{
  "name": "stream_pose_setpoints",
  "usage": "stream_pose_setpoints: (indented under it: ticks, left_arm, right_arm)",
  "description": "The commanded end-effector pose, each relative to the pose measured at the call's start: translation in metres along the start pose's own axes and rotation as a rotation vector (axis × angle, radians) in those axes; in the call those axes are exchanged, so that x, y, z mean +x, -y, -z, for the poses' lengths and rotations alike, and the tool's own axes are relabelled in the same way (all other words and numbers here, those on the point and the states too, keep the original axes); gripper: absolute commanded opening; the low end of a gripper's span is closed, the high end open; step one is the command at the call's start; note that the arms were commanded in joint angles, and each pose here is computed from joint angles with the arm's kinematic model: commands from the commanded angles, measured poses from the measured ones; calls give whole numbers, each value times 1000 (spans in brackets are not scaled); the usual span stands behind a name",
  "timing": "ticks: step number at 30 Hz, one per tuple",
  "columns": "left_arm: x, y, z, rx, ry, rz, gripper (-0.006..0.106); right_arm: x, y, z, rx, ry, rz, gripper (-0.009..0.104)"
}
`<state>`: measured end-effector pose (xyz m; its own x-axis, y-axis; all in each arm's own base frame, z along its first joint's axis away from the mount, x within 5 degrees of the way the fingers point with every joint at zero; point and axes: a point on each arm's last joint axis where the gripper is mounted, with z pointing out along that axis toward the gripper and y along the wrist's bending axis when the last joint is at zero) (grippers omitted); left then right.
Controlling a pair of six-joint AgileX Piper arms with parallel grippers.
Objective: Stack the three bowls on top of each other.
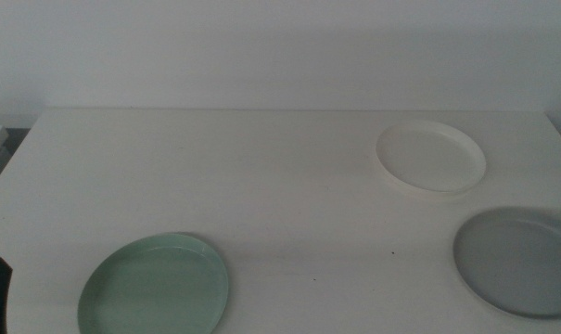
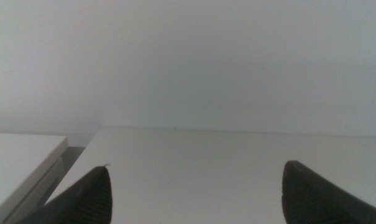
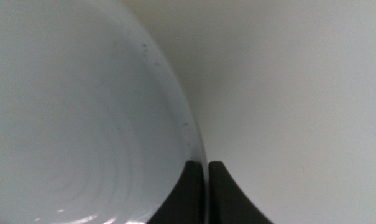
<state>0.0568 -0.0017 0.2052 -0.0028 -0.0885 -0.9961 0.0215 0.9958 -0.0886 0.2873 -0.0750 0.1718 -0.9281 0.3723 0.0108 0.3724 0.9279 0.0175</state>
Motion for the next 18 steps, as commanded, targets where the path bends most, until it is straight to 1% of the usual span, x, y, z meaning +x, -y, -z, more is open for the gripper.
stream_pose_setpoints:
  ticks: [1, 5, 9, 13, 14, 18]
  left_arm:
    - [-2, 0, 0, 0, 17, 3, 94]
    - [-2, 0, 0, 0, 17, 3, 94]
    - [-2, 0, 0, 0, 17, 3, 94]
    - [-2, 0, 0, 0, 17, 3, 94]
    - [-2, 0, 0, 0, 17, 3, 94]
    - [-2, 0, 0, 0, 17, 3, 94]
  right_arm:
    - [7, -8, 35, -6, 72, 32, -3]
    - [6, -48, 79, -94, 179, 117, -2]
    - [0, -114, 90, -194, 195, 256, -2]
    - [-9, -179, 81, -254, 173, 374, -2]
    - [-10, -198, 72, -263, 154, 405, -2]
    - [-17, -246, 47, -286, 102, 479, -2]
